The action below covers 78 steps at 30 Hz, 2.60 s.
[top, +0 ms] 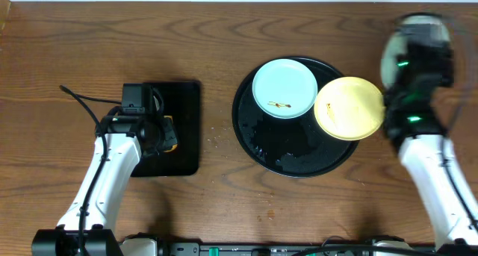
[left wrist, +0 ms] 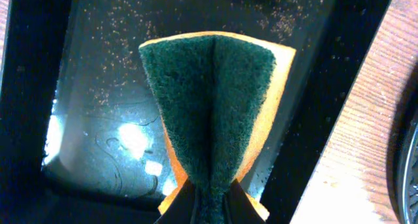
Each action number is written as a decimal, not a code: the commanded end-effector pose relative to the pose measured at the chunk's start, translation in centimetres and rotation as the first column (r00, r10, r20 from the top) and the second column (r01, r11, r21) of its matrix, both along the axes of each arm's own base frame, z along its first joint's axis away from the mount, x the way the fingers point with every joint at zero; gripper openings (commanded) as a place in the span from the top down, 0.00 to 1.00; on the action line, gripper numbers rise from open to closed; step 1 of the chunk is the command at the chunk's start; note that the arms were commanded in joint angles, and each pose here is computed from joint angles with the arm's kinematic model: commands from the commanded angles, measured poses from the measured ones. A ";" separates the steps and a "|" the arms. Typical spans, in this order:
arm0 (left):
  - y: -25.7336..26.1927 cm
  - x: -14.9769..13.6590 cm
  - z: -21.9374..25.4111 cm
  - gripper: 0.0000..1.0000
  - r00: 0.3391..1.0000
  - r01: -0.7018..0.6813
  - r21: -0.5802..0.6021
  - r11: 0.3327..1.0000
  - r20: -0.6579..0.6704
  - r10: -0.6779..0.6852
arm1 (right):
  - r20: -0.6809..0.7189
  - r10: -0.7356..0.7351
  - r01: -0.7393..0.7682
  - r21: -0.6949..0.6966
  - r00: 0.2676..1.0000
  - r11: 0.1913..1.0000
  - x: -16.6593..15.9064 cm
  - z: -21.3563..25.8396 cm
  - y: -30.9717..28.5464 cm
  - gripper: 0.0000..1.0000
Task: Clean dirty plates on tray and stack at the side
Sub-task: 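Carry the light-blue plate with the right gripper to the table's right side, then release the plate and move the right gripper back to the yellow plate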
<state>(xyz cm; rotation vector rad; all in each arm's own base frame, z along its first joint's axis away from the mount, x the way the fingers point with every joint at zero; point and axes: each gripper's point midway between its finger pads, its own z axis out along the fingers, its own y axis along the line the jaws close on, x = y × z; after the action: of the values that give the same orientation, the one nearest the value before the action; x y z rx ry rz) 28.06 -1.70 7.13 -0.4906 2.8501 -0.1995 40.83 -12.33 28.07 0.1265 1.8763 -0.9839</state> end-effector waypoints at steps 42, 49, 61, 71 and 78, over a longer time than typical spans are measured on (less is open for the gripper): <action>0.3 -0.2 0.0 0.85 1.000 0.003 0.012 1.000 -0.010 -0.003 | -0.347 0.499 -0.006 0.817 0.794 0.577 -0.2 -16.1 5.6 0.27; 0.3 0.2 0.1 0.85 1.000 0.003 0.012 1.000 0.008 -0.003 | -0.436 0.482 0.156 0.842 0.760 0.516 -0.9 -21.5 5.9 0.55; 0.3 0.2 0.1 0.85 1.000 0.003 0.012 1.000 0.008 -0.003 | -0.485 0.439 0.248 0.833 0.756 0.495 -1.8 -23.1 5.7 0.99; 0.3 0.2 0.1 0.85 1.000 0.003 0.012 1.000 0.008 -0.003 | -0.585 0.317 0.486 0.805 0.746 0.341 -7.3 -19.9 7.5 0.99; 0.3 0.2 0.1 0.85 1.000 0.003 0.012 1.000 0.008 -0.003 | -0.682 0.404 0.572 0.731 0.609 0.373 -11.2 -20.4 11.6 0.99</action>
<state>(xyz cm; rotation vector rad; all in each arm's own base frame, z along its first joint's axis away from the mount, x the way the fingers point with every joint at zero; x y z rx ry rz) 28.13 -1.68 7.15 -0.4860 2.8476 -0.1999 30.17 -2.95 7.86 0.6133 3.1412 0.2936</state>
